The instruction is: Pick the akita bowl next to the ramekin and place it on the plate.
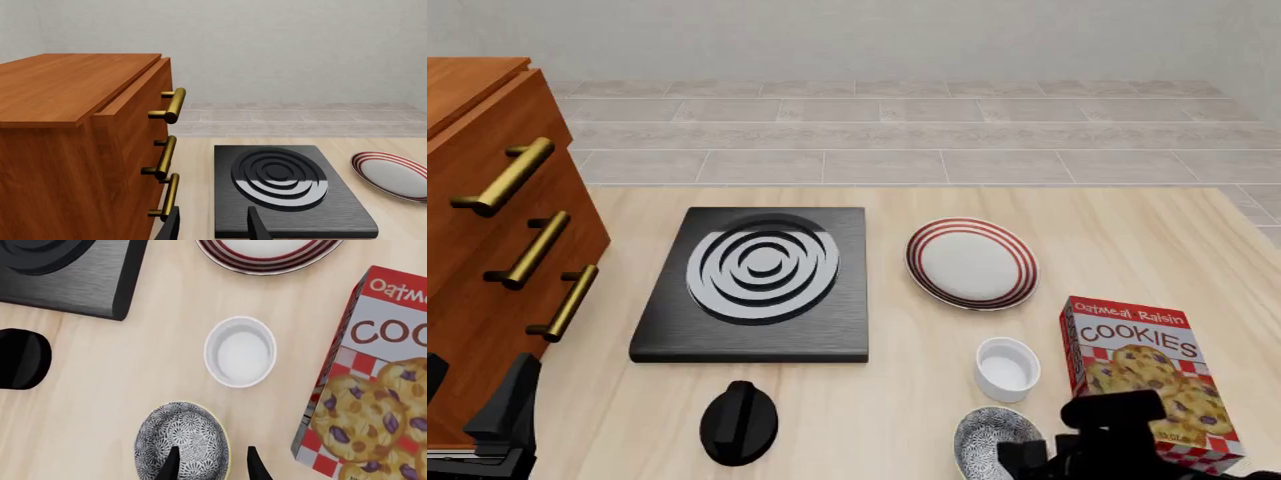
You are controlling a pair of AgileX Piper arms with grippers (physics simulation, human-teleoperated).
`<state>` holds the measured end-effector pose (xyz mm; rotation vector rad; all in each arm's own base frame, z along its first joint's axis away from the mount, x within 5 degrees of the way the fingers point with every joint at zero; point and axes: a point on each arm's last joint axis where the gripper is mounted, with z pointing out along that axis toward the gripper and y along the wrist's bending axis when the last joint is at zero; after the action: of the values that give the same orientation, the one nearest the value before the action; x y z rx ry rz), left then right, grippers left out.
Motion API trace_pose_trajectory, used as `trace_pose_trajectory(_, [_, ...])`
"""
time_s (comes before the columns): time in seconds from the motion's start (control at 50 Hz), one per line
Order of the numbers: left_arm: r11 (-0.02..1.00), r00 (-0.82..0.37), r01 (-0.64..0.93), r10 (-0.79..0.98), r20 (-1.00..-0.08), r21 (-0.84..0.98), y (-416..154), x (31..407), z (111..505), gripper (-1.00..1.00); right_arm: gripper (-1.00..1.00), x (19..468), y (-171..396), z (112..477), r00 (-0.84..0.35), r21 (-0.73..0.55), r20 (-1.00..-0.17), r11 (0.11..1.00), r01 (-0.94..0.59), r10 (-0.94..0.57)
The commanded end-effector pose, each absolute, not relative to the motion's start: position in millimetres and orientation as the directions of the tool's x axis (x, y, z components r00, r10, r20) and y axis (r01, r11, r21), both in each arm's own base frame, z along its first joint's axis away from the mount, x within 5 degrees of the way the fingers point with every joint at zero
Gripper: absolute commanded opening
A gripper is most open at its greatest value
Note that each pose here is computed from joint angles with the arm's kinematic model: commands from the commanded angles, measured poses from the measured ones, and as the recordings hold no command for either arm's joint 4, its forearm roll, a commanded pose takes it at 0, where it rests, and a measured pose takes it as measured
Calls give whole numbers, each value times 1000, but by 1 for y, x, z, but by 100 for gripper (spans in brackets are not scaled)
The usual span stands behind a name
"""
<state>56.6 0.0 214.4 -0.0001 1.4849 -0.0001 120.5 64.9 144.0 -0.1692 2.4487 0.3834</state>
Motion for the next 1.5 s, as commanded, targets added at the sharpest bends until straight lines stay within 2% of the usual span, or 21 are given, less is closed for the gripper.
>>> trace_pose_trajectory(0.02, [1000,86,0,0,-996,0,0,57,214,100,100,120,65,139,-787,232,-616,949,-213,-26])
trace_pose_trajectory(0.74, [1000,86,0,0,-996,0,0,57,214,100,100,121,67,122,-802,232,-596,950,-209,-31])
trace_pose_trajectory(0.76, [1000,86,0,0,-996,0,0,57,214,100,-100,121,66,122,-801,228,-598,951,-208,-31])
trace_pose_trajectory(1.5, [1000,86,0,0,-996,0,0,57,214,100,-100,118,71,178,-751,263,-660,930,-256,-20])
